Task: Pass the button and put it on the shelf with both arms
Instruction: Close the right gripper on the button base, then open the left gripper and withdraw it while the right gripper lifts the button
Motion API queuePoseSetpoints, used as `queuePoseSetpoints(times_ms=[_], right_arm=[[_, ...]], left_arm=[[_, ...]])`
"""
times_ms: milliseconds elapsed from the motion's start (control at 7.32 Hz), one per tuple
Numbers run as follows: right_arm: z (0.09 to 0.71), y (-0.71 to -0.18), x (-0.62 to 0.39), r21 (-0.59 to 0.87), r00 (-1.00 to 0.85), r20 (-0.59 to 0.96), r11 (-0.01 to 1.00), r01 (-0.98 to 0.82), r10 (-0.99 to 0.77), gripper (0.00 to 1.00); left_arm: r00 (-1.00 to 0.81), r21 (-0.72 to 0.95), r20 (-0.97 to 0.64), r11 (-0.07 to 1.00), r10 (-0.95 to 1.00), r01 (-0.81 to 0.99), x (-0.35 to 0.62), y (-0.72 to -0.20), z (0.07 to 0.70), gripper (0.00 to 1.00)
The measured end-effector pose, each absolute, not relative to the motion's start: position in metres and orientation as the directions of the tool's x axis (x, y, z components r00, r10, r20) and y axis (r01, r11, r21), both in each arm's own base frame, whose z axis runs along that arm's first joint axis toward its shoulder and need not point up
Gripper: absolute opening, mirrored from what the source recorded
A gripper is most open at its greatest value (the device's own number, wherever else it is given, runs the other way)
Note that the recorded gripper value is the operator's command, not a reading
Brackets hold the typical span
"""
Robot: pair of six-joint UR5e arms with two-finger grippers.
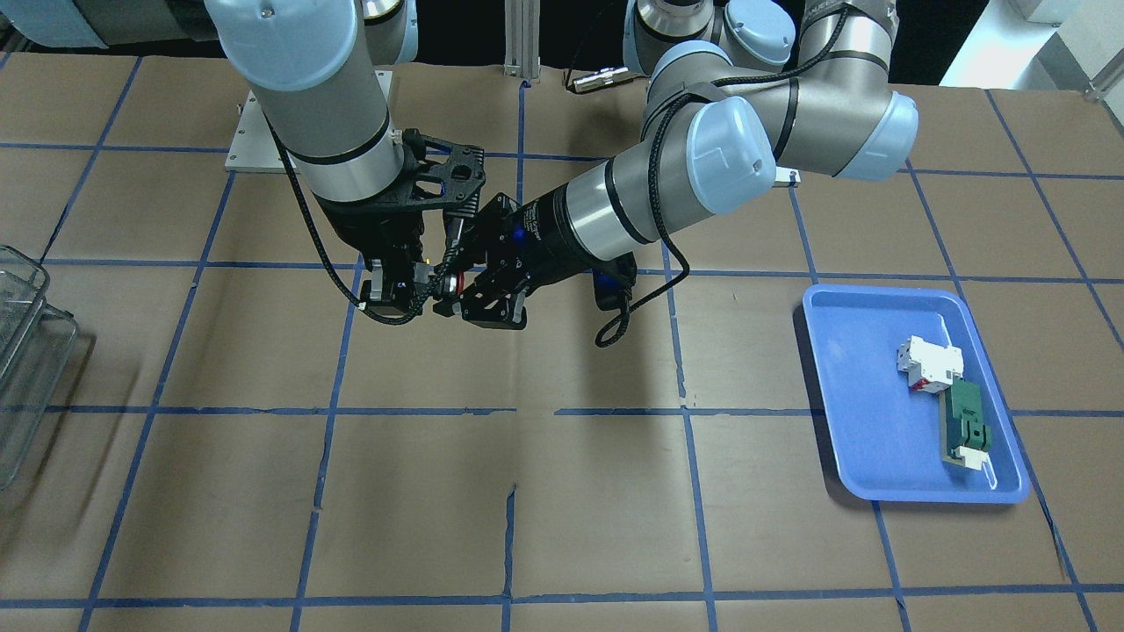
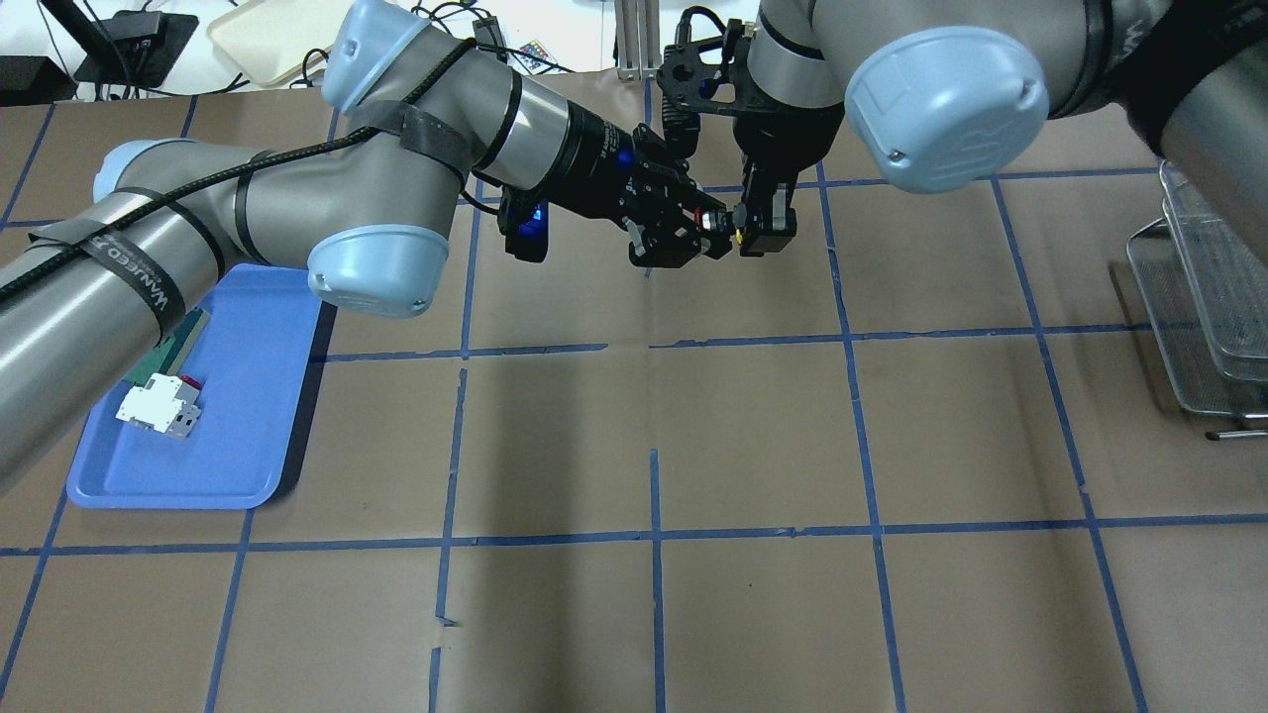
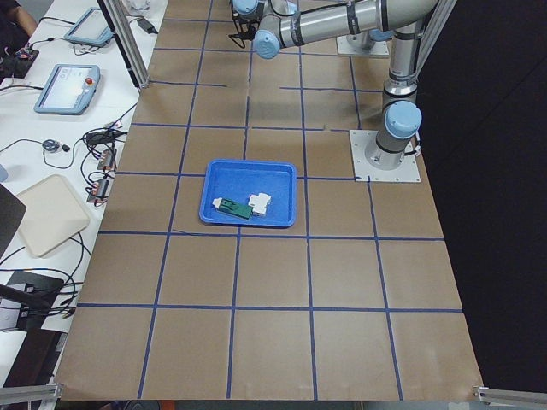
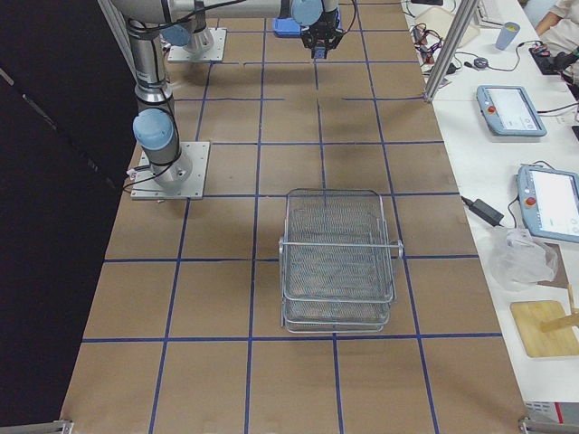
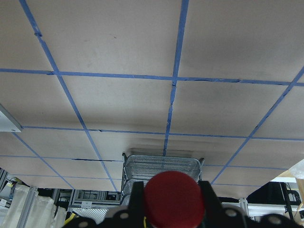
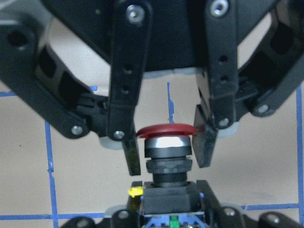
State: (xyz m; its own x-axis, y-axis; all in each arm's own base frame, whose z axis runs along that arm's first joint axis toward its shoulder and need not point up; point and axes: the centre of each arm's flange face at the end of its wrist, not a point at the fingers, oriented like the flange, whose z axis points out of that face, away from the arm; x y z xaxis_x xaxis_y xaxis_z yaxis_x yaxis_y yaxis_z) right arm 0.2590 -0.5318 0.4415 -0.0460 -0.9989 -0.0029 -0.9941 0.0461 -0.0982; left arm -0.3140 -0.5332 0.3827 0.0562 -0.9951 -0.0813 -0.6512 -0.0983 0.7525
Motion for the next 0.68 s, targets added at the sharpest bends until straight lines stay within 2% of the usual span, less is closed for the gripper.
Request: queuePoseSetpoints(times_ms=[137, 273, 410, 683], right_arm=[[0.441, -0.532, 0.259, -0.097, -0.046, -0.003, 0.046, -0.994, -0.999, 0.0], [0.441, -0.532, 0.259, -0.098, -0.046, -0.002, 0.046, -0.994, -0.999, 0.0], [0.441, -0.532, 0.259, -0.098, -0.046, -0.002, 0.046, -0.994, -0.999, 0.0], [0.439, -0.534, 0.257, -0.094, -0.044, -0.002, 0.044, -0.995, -0.999, 0.0]], left_arm=[[0.065, 0.753, -0.085, -0.107, -0.994, -0.649, -0.314, -0.534, 0.386, 0.86], [0.07, 0.754, -0.084, -0.109, -0.994, -0.647, -0.313, -0.533, 0.389, 0.85], [0.072, 0.755, -0.08, -0.108, -0.994, -0.647, -0.313, -0.533, 0.392, 0.78], [0.081, 0.752, -0.057, -0.096, -0.995, -0.652, -0.301, -0.539, 0.395, 0.75]])
